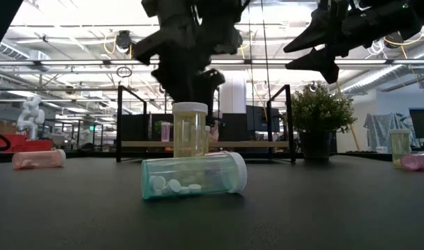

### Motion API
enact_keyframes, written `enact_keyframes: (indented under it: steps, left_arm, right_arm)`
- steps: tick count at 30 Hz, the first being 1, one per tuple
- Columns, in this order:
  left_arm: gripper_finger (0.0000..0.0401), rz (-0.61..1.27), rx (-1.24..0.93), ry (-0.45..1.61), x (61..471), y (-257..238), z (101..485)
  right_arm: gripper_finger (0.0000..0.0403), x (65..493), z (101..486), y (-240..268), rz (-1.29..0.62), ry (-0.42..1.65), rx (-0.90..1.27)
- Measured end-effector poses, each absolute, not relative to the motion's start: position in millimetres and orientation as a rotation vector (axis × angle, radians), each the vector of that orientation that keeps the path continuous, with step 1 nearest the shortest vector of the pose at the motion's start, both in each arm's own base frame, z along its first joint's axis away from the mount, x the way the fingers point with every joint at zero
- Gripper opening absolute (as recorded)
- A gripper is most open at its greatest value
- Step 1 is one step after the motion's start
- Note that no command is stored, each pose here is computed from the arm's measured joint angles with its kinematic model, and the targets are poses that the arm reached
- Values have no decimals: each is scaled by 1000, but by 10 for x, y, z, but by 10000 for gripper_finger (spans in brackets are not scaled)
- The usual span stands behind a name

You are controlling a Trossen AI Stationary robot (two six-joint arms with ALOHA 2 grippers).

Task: Pick and place medicine bottles onto shelf by color
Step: Put the top left yellow medicine bottle on the shelf

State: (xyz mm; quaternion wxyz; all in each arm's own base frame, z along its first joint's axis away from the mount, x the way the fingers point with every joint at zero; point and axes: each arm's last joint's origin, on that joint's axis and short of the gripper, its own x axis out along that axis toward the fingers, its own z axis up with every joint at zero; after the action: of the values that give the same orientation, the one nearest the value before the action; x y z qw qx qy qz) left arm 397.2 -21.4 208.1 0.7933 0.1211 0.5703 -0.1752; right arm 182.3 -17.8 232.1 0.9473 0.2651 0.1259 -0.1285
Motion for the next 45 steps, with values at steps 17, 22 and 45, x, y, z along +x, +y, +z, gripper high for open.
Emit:
enact_keyframes:
  steps: [17, 22, 45]
  left_arm:
    - [177, -281, 226, 1210, 3976, -196, 1951]
    - [145, -292, 242, 1208, 3976, -196, 1951]
    - [131, -17, 167, 1163, 4003, 659, 2907]
  right_arm:
    - [185, 1824, 2321, -178, -262, 255, 547]
    - [185, 1824, 2321, -178, -262, 255, 547]
    - [185, 1825, 2329, -183, -272, 244, 543]
